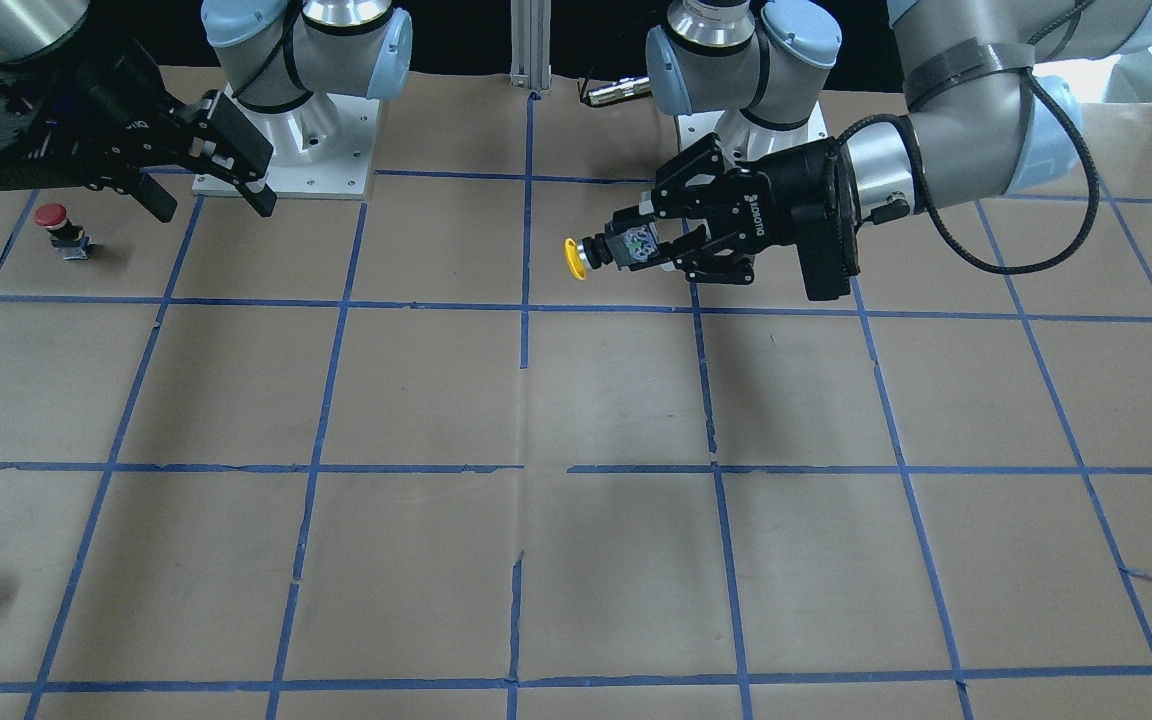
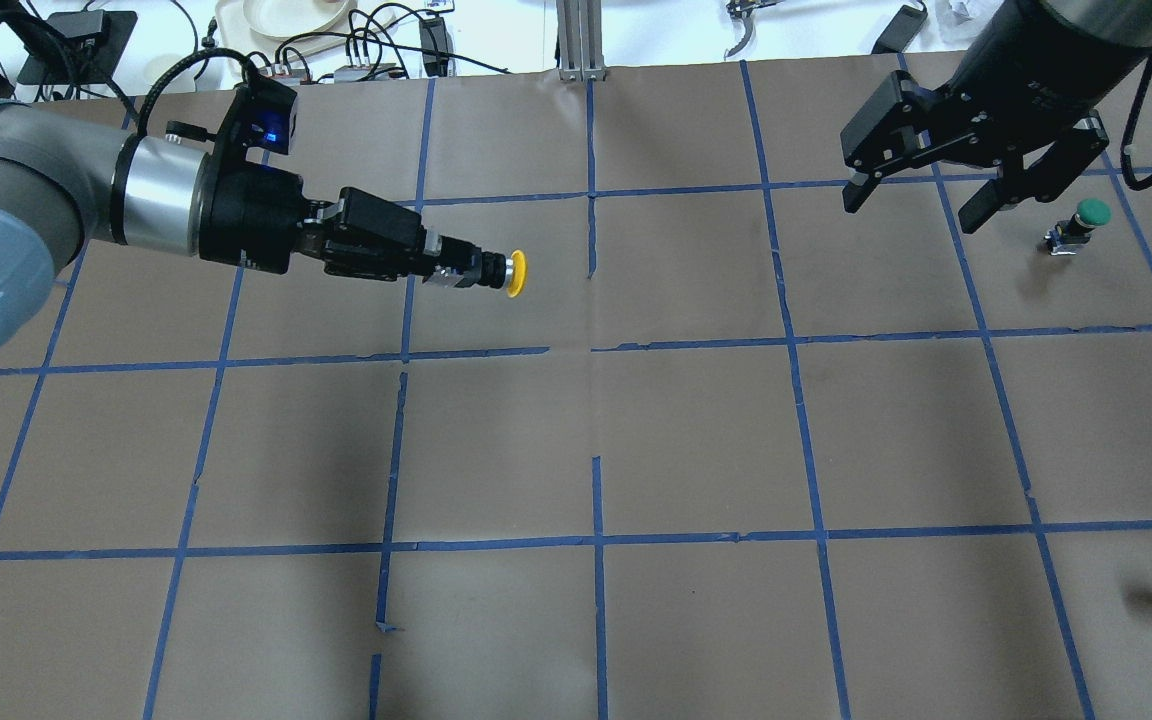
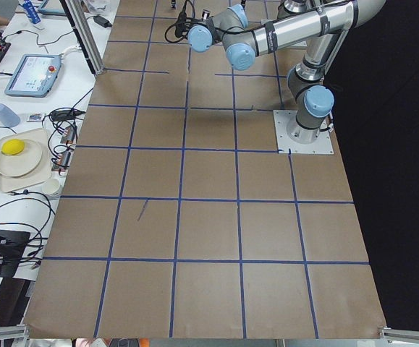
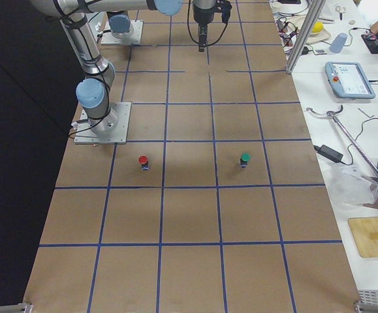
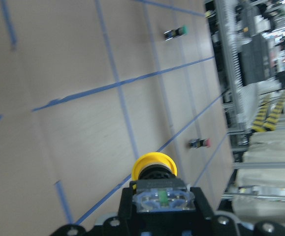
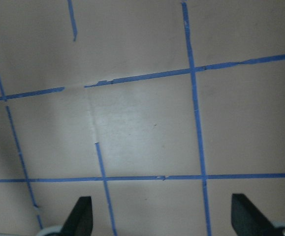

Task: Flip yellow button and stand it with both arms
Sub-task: 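Lift the button and carry it toward the table center with the left gripper, then hold the button with the left gripper while the right gripper grasps its cap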

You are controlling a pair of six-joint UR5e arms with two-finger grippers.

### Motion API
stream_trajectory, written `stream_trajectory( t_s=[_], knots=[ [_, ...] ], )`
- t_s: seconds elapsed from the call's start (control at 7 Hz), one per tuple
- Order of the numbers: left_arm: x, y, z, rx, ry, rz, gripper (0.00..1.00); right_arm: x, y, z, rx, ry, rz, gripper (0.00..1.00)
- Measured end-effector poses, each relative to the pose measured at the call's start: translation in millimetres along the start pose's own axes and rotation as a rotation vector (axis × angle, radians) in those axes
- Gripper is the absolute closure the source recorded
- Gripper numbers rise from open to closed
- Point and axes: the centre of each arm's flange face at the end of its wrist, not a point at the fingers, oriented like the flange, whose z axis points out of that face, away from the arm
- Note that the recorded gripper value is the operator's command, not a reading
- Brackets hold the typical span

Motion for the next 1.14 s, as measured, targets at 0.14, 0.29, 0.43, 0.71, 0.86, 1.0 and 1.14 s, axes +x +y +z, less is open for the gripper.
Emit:
stream_trajectory(
  t_s=[0.14,0.29,0.43,0.71,0.86,1.0,1.14],
  knots=[
    [16.8,-1.1,13.2,0.03,0.072,0.013,0.85,13.2,-3.5,-4.9,-0.023,-0.128,0.068,0.0],
    [33.0,1.3,27.1,0.058,0.147,0.021,0.85,21.6,-4.6,-7.8,-0.052,-0.249,0.131,0.0],
    [40.4,8.8,39.4,0.093,0.227,0.007,0.85,26.4,-4.5,-9.9,-0.087,-0.376,0.195,0.0],
    [38.2,26.0,52.0,0.164,0.341,-0.039,0.87,24.2,-2.1,-14.2,-0.15,-0.606,0.306,0.0],
    [39.8,29.2,55.2,0.186,0.376,-0.047,0.87,17.9,2.6,-17.3,-0.18,-0.708,0.356,0.0],
    [43.3,30.5,60.1,0.197,0.406,-0.051,0.87,10.5,13.7,-21.0,-0.211,-0.786,0.401,0.0],
    [46.4,31.3,65.5,0.2,0.428,-0.054,0.87,4.1,28.0,-20.3,-0.243,-0.831,0.438,0.0]
  ],
)
